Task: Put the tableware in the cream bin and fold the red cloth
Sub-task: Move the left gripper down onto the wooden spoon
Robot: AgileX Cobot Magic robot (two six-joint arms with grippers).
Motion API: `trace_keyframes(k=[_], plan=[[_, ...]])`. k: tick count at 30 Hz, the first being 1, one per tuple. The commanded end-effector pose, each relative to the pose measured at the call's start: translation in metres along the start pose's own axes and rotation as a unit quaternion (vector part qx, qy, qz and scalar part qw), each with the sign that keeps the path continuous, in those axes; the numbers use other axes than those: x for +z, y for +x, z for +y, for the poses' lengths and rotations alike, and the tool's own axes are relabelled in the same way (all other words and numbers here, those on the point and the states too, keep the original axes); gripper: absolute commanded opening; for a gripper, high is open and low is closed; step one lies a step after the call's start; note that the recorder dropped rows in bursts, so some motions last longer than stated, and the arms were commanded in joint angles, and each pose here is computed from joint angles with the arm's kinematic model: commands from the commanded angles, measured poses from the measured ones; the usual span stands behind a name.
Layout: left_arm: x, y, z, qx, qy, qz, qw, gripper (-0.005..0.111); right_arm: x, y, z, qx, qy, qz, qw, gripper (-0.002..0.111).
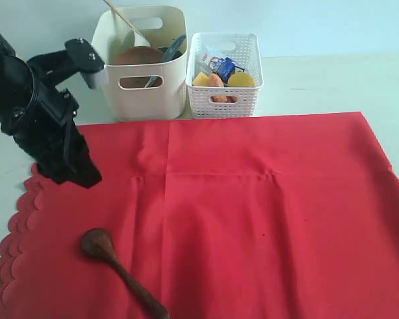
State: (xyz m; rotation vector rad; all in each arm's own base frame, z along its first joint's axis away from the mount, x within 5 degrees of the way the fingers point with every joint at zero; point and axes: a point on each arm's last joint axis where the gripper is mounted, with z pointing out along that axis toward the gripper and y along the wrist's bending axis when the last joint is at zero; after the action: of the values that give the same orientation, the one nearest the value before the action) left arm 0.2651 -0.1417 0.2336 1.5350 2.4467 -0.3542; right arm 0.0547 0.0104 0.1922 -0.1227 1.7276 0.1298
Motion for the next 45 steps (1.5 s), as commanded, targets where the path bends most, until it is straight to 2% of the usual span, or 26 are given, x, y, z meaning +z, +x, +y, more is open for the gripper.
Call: trace_keyframes(k=[1, 5, 7, 16, 23, 31, 45], plan=[[0.014, 0.008, -0.021, 0.134, 0.043, 0.010, 0.990, 0.058, 0.000, 0.001, 0.000, -0.003, 0.003, -0.003, 1.000, 0.000], [0.031, 0.020, -0.038, 0.271, 0.075, 0.028, 0.959, 0.058, 0.000, 0.001, 0.000, -0.003, 0.003, -0.003, 1.000, 0.000], [0.037, 0.023, -0.044, 0.319, 0.081, 0.030, 0.944, 0.058, 0.000, 0.001, 0.000, -0.003, 0.003, -0.003, 1.000, 0.000], [0.052, 0.017, -0.057, 0.389, 0.037, 0.019, 0.920, 0.058, 0.000, 0.001, 0.000, -0.003, 0.003, -0.003, 1.000, 0.000], [0.055, 0.011, -0.063, 0.413, 0.026, 0.013, 0.910, 0.058, 0.000, 0.001, 0.000, -0.003, 0.003, -0.003, 1.000, 0.000], [0.076, 0.014, -0.060, 0.418, 0.053, 0.034, 0.906, 0.058, 0.000, 0.001, 0.000, -0.003, 0.003, -0.003, 1.000, 0.000], [0.099, 0.016, -0.054, 0.406, 0.061, 0.046, 0.911, 0.058, 0.000, 0.001, 0.000, -0.003, 0.003, -0.003, 1.000, 0.000]])
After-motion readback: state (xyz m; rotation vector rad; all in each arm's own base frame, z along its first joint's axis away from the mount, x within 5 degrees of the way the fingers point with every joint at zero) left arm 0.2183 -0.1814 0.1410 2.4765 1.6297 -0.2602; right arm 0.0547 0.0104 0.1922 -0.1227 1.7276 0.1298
